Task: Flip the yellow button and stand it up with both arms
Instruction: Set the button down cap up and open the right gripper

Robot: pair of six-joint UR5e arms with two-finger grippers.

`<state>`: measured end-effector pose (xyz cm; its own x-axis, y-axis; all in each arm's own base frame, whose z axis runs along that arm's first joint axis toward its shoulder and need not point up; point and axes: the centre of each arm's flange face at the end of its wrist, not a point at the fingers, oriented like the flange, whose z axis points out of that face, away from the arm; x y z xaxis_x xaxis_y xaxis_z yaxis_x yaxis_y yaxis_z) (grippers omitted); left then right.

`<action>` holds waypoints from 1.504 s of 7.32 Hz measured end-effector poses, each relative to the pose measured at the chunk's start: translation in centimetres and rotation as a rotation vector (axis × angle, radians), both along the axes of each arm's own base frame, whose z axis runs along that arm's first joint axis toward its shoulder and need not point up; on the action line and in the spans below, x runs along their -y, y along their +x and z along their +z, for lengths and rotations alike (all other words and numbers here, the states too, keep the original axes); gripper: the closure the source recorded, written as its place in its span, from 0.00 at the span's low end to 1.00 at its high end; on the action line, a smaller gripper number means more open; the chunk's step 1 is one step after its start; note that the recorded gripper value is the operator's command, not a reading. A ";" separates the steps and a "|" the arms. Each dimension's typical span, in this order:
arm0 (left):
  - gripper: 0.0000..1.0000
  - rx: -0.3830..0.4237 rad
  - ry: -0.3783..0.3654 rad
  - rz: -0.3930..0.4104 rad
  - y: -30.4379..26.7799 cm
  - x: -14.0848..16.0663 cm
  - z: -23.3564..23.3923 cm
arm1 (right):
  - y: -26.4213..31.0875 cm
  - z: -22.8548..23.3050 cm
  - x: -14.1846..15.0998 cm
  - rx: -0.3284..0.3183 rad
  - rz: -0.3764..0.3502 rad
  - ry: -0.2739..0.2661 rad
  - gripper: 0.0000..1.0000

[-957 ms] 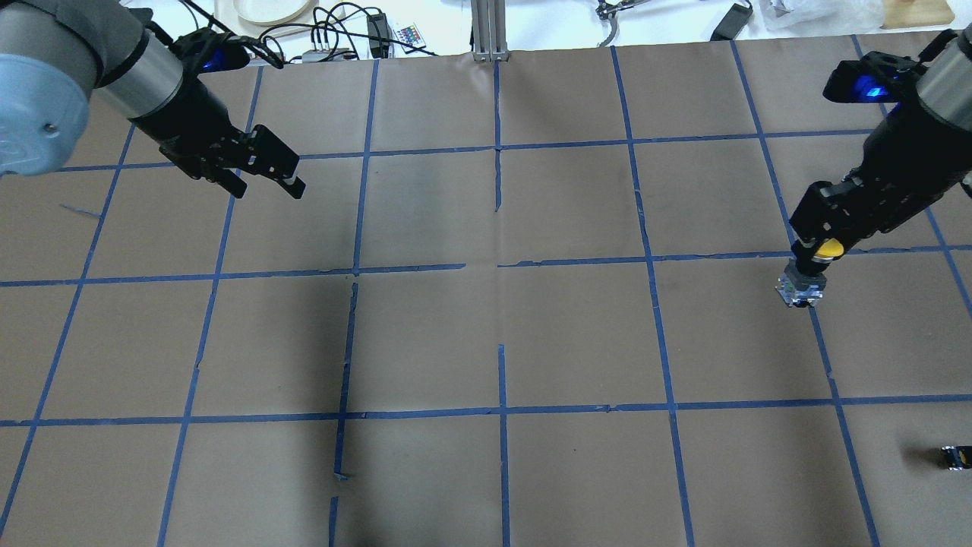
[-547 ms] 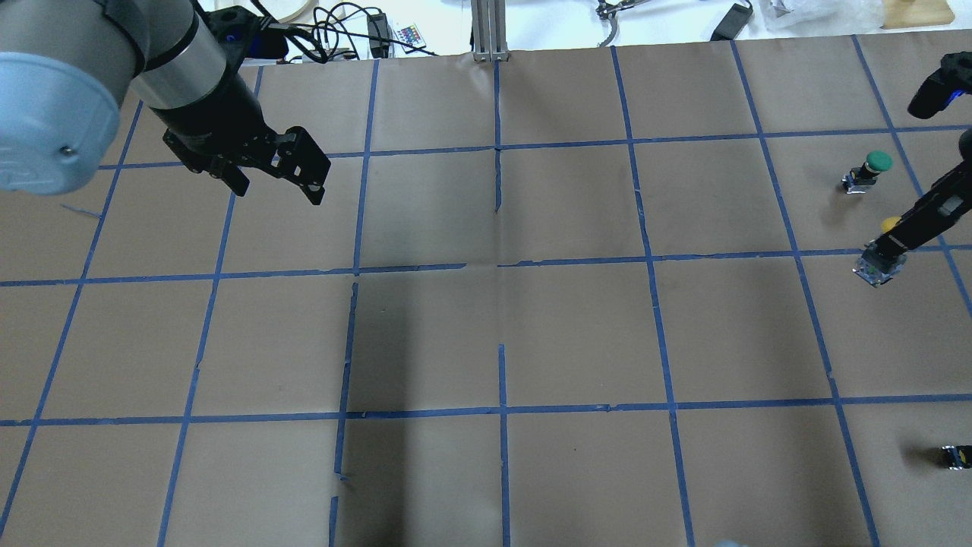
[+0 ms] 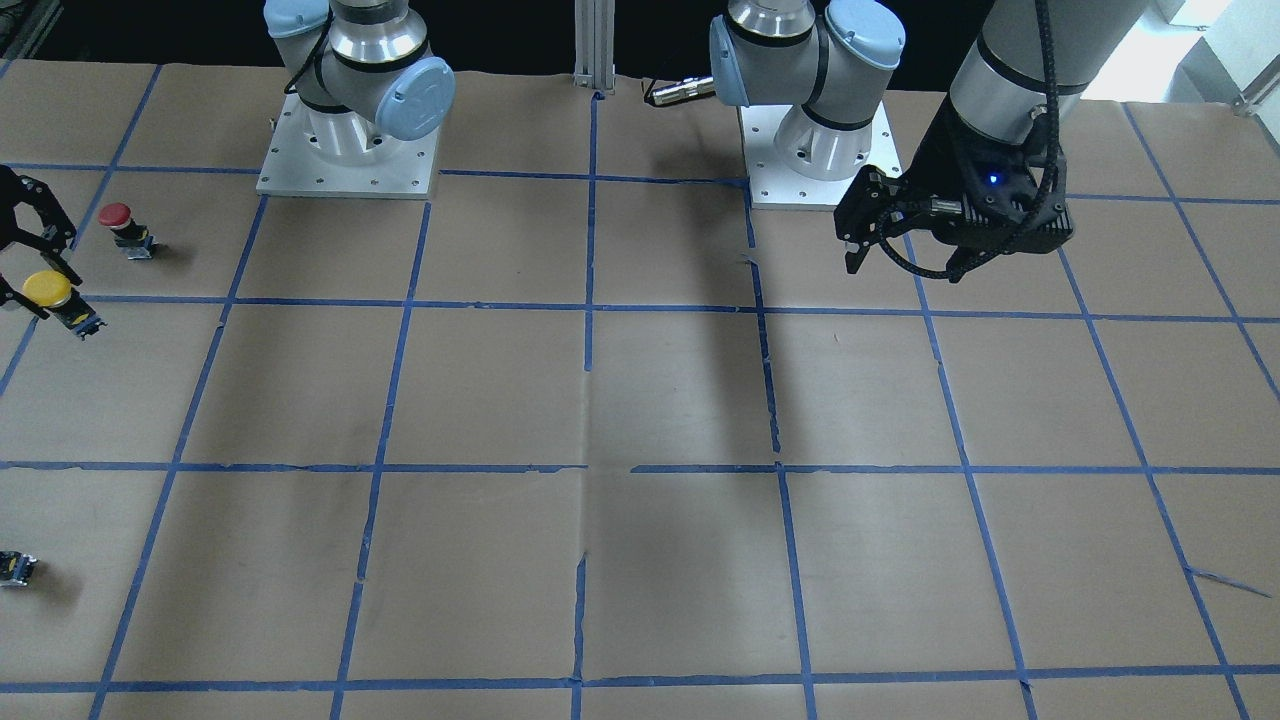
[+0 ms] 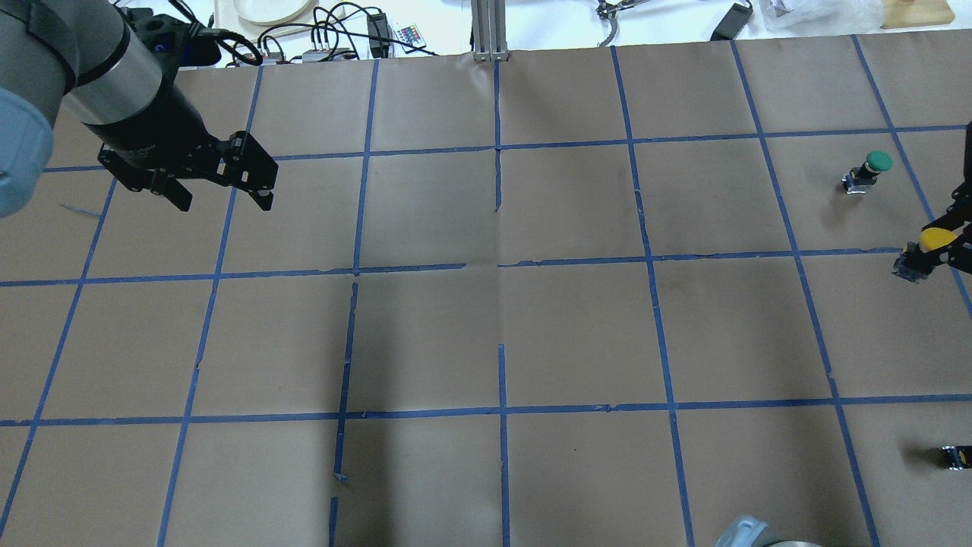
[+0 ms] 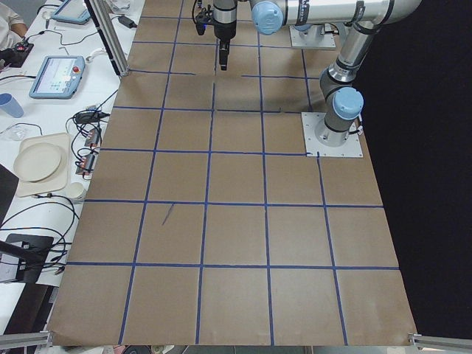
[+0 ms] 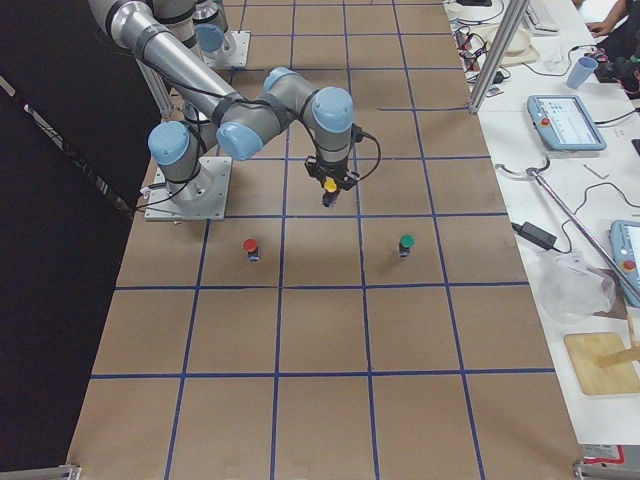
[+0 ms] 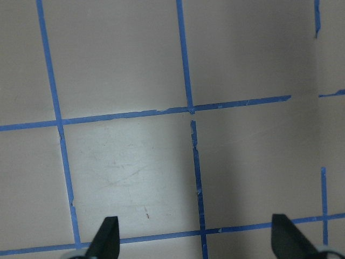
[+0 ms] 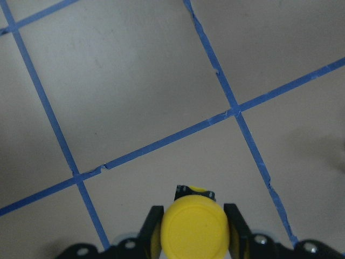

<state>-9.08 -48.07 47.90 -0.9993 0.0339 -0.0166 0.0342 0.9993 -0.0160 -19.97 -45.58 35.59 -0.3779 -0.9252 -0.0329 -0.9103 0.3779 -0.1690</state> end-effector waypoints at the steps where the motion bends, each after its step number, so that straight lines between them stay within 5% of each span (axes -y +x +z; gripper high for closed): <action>1: 0.00 0.028 0.010 0.004 -0.6 -1.0 0.8 | -2.3 -2.2 0.2 0.026 0.048 -0.013 0.91; 4: 0.00 0.005 0.068 0.003 -1.8 -2.9 0.8 | -6.9 -8.1 0.5 0.089 0.143 -0.021 0.88; 7: 0.00 -0.069 0.012 -0.037 -3.8 -4.2 3.2 | -7.8 -10.6 0.6 0.123 0.171 -0.003 0.79; 8: 0.00 -0.060 0.015 -0.040 -3.9 -4.1 3.1 | -8.1 -11.4 0.8 0.134 0.171 0.005 0.70; 10: 0.00 -0.065 0.001 -0.048 -4.2 0.8 2.2 | -8.2 -11.9 1.0 0.141 0.172 0.010 0.49; 11: 0.00 -0.057 0.007 -0.050 -4.4 3.4 2.2 | -8.2 -12.1 1.0 0.144 0.172 0.011 0.27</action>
<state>-13.44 -51.46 50.14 -0.9957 0.0832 0.0405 0.0828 0.9965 -0.0126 -28.20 -46.58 23.50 -0.2056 -0.9749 -0.0856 -0.9282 0.2219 -0.2985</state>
